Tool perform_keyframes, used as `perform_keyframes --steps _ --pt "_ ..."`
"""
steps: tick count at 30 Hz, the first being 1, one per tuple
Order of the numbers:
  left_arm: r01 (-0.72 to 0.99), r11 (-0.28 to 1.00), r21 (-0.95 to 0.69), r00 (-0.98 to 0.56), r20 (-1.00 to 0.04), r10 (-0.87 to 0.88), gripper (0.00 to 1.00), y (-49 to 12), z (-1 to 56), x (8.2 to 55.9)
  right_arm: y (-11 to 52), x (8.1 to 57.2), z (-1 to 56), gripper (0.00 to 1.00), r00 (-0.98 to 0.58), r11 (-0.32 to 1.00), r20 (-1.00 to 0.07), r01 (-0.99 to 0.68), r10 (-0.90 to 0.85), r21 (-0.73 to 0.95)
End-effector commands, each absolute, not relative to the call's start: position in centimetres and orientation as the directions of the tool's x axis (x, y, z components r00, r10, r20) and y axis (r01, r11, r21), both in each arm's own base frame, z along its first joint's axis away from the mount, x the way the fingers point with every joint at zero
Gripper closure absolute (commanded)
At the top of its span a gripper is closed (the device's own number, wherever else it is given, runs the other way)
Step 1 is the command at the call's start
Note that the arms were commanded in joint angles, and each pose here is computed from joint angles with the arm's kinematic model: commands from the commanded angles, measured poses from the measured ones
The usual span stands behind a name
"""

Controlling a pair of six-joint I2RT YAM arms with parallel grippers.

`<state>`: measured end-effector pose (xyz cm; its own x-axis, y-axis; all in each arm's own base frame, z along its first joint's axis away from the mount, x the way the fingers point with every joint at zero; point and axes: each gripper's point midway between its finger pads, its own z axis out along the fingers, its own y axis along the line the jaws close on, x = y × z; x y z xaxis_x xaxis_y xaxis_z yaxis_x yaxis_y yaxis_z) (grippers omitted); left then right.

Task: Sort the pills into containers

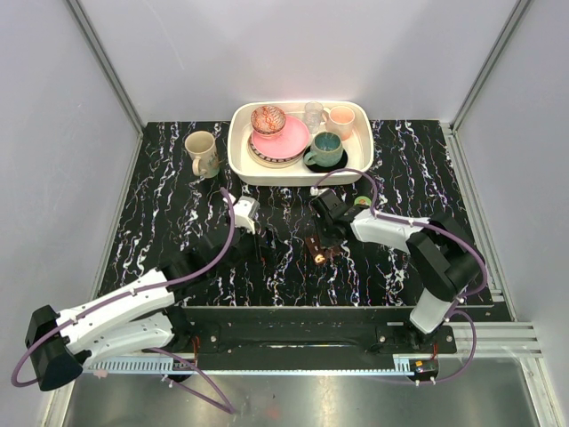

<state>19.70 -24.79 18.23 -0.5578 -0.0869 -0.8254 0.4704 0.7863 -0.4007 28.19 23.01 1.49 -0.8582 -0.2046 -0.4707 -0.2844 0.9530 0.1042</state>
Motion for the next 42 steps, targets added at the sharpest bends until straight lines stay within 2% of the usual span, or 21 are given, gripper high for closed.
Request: perform_keyframes --steps 1,11,21,25,28,31,32,33,35,42 --pt "0.46 0.787 -0.41 -0.542 -0.832 -0.117 0.01 -24.6 18.8 20.0 24.0 28.4 1.5 1.0 -0.833 0.92 -0.478 -0.375 -0.279 0.116" --pt "0.458 0.799 -0.389 -0.553 -0.829 -0.087 0.01 -24.6 17.6 20.1 25.9 27.4 4.0 1.0 -0.765 0.828 -0.536 -0.525 -0.357 0.198" --pt "0.457 0.808 -0.372 -0.554 -0.83 -0.069 0.01 -24.5 16.7 20.2 26.9 27.6 5.7 0.99 -0.735 0.794 -0.578 -0.563 -0.355 0.229" --pt "0.476 0.809 -0.345 -0.534 -0.844 -0.046 0.01 -24.8 16.5 20.6 26.7 29.0 7.9 0.88 -0.721 0.833 -0.63 -0.514 -0.289 0.206" --pt "0.533 0.786 -0.314 -0.504 -0.864 -0.002 0.01 -25.9 16.5 21.0 26.7 29.5 10.9 0.85 -0.687 0.838 -0.685 -0.505 -0.243 0.209" --pt "0.584 0.747 -0.318 -0.483 -0.875 0.005 0.01 -27.2 16.6 21.8 26.0 29.6 14.1 0.62 -0.645 0.847 -0.739 -0.49 -0.193 0.206" --pt "0.601 0.735 -0.314 -0.472 -0.881 0.01 0.01 -27.5 16.6 22.0 25.5 29.8 14.9 0.5 -0.633 0.861 -0.753 -0.472 -0.18 0.19" --pt "0.607 0.73 -0.315 -0.458 -0.889 -0.003 0.01 -27.8 16.7 22.8 24.8 29.5 16.0 0.47 -0.623 0.868 -0.766 -0.458 -0.16 0.191" --pt "0.628 0.712 -0.313 -0.453 -0.892 0.007 0.01 -28.1 16.3 23.3 23.8 29.3 17.0 0.41 -0.617 0.892 -0.778 -0.412 -0.123 0.186" --pt "0.692 0.646 -0.323 -0.475 -0.877 0.07 0.01 -30.0 13.3 25.3 21.0 25.7 18.3 0.39 -0.651 0.901 -0.758 -0.344 -0.027 0.263"
